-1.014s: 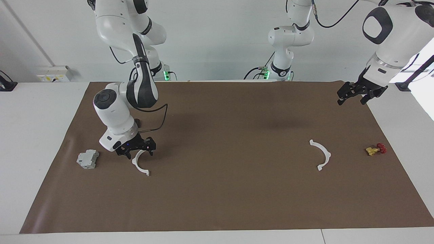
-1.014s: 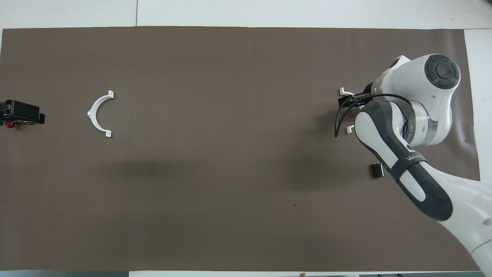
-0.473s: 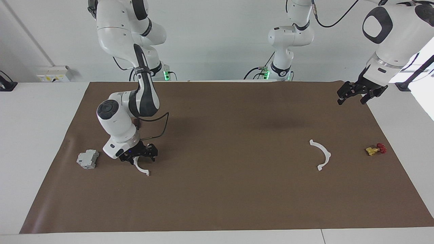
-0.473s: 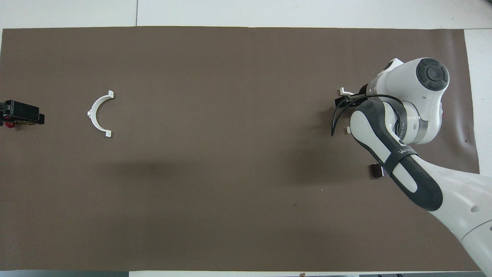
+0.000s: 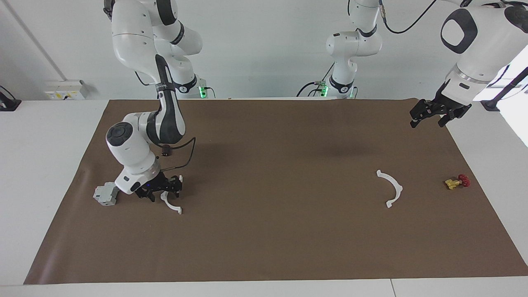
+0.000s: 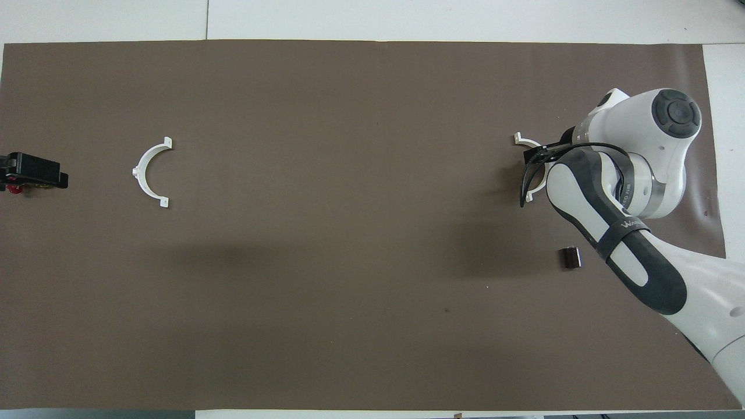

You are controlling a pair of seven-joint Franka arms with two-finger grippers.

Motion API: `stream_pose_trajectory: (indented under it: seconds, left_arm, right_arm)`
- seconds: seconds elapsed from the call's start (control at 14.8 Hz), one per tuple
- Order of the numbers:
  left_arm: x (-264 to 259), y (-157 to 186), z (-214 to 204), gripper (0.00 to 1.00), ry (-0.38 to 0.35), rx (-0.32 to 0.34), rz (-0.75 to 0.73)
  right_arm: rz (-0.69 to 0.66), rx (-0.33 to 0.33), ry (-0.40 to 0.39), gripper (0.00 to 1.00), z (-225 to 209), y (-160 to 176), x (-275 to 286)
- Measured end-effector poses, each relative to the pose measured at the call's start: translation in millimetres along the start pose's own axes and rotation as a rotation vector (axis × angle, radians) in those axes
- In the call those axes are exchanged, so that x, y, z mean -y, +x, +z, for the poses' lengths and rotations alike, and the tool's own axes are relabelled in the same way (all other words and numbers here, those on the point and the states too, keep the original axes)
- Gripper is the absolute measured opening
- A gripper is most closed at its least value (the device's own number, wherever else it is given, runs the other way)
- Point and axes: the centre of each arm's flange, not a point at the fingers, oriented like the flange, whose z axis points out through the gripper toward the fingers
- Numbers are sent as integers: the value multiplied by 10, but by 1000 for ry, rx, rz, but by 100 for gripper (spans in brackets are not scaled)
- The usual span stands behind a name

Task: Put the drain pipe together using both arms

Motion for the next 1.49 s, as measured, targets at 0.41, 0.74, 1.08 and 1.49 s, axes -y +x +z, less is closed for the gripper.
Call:
stream_pose_trajectory:
  seconds: [0.41, 0.74, 1.08, 1.49]
  left_arm:
    - [0, -2, -4, 100, 0, -1, 0]
    - [0, -1, -5, 100, 0, -3, 2]
    - [13, 71, 145, 100, 7, -62, 3]
    - [45, 283, 1027, 100, 19, -104, 0]
  right_arm:
    - [-31, -6, -3, 44, 70, -17, -89]
    - [-42, -9, 6, 20, -29, 101, 254]
    - [52, 29, 37, 20, -565, 417, 1744]
    - [64, 5, 30, 20, -228, 134, 3258]
